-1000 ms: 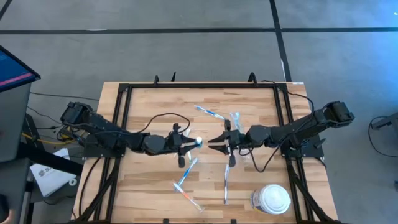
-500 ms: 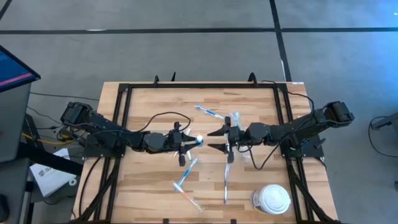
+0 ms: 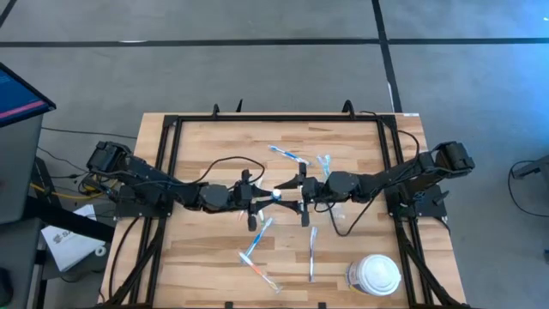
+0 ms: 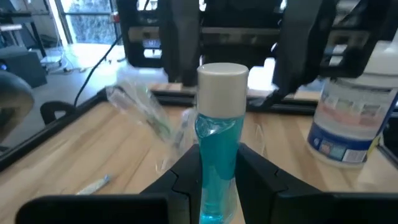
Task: Pick & Place toothbrushing station
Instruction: Put the blue mouthwash into the transparent organizer, then put the top orange toothbrush into the transparent organizer
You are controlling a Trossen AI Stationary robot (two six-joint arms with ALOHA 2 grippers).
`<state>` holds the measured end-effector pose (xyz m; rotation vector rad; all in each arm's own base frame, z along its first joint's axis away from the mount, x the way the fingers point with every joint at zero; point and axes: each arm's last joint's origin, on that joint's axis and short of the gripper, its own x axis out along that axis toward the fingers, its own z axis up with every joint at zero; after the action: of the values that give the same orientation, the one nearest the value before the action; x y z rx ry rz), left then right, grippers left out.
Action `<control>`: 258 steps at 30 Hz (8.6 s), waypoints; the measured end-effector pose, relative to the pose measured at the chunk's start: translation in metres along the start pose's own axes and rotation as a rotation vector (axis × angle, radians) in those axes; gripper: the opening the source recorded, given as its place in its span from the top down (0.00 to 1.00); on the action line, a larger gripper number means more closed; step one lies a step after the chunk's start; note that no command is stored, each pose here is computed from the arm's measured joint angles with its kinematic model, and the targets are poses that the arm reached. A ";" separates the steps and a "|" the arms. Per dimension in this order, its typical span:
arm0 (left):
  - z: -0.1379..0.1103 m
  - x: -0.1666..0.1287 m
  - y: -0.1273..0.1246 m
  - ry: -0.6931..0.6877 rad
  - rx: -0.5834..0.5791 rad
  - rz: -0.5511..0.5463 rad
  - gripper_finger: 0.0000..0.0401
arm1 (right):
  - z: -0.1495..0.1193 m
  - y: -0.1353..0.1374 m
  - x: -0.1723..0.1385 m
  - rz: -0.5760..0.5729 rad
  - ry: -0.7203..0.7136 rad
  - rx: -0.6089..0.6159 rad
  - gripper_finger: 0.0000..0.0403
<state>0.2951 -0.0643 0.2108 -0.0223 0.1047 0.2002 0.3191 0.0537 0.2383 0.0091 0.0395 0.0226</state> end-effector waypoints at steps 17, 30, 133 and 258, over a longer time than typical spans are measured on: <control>0.005 0.000 -0.001 -0.040 -0.012 -0.004 0.83 | 0.002 0.000 0.001 -0.001 -0.006 0.004 0.71; 0.005 0.000 -0.001 -0.036 -0.010 -0.003 0.83 | 0.001 0.000 0.001 -0.002 0.000 0.003 0.80; 0.011 -0.024 0.004 -0.038 -0.037 -0.037 0.64 | -0.073 0.033 -0.193 -0.530 0.076 0.116 0.80; -0.091 -0.029 0.041 0.927 -0.507 0.177 0.94 | -0.037 0.050 -0.161 -0.431 0.088 0.048 0.78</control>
<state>0.2491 -0.0332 0.1226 -0.6161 0.9807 0.3776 0.1561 0.1003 0.2081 0.0474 0.1292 -0.4090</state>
